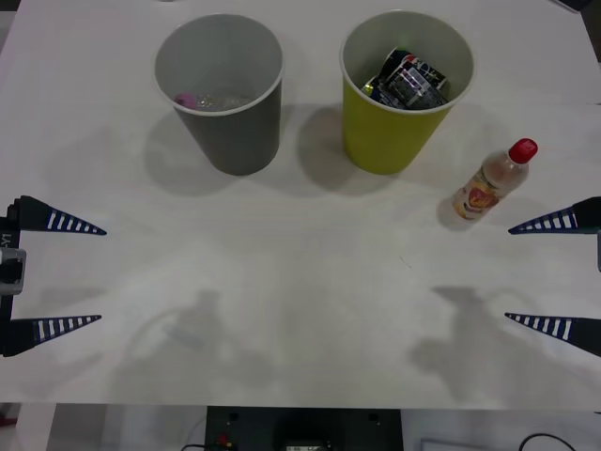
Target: Put the can into the green bin and the plastic bottle into the gray bin
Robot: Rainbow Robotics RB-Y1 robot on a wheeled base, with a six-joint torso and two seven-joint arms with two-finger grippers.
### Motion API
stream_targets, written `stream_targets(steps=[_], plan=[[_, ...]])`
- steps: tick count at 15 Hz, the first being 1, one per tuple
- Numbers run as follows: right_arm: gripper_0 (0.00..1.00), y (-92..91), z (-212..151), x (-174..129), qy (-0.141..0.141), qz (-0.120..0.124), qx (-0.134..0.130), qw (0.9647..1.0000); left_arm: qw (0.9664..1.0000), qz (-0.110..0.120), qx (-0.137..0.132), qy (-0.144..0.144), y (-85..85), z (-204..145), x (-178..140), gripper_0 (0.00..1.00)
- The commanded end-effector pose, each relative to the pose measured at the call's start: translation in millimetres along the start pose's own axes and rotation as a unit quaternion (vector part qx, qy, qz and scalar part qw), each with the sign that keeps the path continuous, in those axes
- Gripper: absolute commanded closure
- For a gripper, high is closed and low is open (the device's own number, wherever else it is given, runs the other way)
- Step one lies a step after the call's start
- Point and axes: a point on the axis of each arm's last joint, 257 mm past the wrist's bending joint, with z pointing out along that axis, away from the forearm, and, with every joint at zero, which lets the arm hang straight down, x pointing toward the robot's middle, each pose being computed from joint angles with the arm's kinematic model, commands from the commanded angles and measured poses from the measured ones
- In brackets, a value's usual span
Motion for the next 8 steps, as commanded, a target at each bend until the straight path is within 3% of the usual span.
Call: stream_targets(steps=[1, 8], plan=[[0.0, 2.8, 0.7, -0.9, -0.003, 0.013, 0.012, 0.9998, 1.0, 0.0, 0.0, 0.0, 0.0, 0.0, 0.0, 0.0], [0.0, 9.8, 3.4, -2.1, 0.002, 0.049, 0.068, 0.9964, 1.0, 0.0, 0.0, 0.0, 0.0, 0.0, 0.0, 0.0]])
